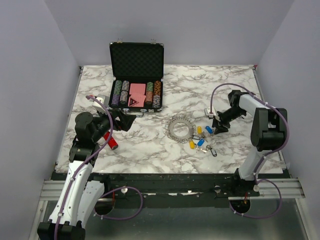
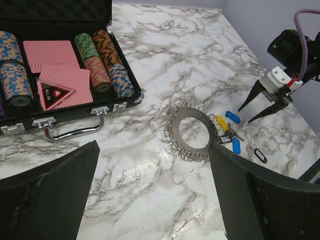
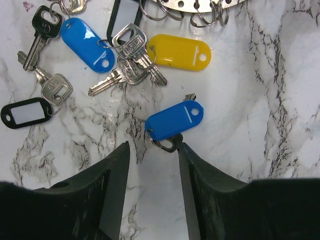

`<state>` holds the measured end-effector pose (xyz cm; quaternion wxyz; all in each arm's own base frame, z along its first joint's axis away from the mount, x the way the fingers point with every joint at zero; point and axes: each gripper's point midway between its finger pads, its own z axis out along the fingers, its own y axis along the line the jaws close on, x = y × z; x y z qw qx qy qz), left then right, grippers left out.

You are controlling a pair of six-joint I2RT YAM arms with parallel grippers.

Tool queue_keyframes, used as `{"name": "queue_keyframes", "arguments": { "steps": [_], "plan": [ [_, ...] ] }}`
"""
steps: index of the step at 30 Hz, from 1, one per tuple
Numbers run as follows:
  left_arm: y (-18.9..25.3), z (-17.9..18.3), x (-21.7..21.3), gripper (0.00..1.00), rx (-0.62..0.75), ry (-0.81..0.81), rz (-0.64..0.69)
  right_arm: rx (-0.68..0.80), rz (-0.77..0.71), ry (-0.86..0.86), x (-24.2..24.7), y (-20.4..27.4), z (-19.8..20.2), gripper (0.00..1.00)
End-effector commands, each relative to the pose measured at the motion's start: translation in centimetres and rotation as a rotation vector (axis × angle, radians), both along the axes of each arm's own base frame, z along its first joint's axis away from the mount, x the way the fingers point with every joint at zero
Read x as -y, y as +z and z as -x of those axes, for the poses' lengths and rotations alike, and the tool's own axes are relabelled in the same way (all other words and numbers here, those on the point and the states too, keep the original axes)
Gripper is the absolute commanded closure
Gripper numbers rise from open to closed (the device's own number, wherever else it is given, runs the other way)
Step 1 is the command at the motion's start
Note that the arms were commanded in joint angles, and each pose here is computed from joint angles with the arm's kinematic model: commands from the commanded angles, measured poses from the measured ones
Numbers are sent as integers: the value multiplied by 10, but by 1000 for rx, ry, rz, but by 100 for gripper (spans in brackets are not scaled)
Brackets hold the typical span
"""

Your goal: Put the keys on the keyring

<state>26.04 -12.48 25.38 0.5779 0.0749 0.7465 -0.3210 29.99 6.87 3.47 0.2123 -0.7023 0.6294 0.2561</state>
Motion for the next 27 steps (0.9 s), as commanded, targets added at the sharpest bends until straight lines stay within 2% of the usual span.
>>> {"name": "queue_keyframes", "arguments": {
  "steps": [1,7,15,20,23,27],
  "plan": [
    [19,3,4,1,40,-30,15,0,12,35,3,-7,-1,50],
    [18,4,6,1,37,-37,20,10,-6,36,-1,-10,-5,60],
    [19,5,6,1,39,-41,22,-8,-31,56,-4,-12,1,65],
    [20,5,7,1,40,-44,23,-7,-41,60,-6,-11,2,80],
    [20,5,6,1,40,-43,23,-11,-48,65,-7,-10,4,84],
    [19,5,7,1,40,-46,24,-19,-68,73,-10,-6,7,99]
  ]
}}
